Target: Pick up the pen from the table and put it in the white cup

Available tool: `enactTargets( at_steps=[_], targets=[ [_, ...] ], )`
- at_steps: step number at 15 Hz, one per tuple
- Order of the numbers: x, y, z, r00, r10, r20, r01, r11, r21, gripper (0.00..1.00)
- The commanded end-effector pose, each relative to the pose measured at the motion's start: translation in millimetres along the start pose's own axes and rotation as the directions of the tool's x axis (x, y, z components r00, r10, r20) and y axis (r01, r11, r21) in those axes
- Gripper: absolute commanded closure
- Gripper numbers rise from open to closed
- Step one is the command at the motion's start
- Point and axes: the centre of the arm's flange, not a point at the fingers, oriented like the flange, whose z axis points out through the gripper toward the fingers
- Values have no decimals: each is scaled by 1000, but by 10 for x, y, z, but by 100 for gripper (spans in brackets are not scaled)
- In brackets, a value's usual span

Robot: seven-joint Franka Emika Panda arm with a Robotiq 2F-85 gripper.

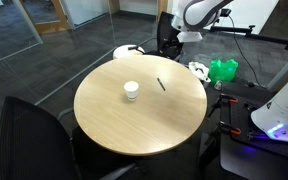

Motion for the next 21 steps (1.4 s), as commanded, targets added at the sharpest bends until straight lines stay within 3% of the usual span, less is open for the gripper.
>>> enactTargets(
  at_steps=[1,8,21],
  targets=[
    [-10,-3,97,1000,15,7,-15,1000,-8,0],
    [45,-10,209,999,33,20,-32,999,-7,0],
    [-5,254,976,985,173,-25,-175,981,-82,0]
  ],
)
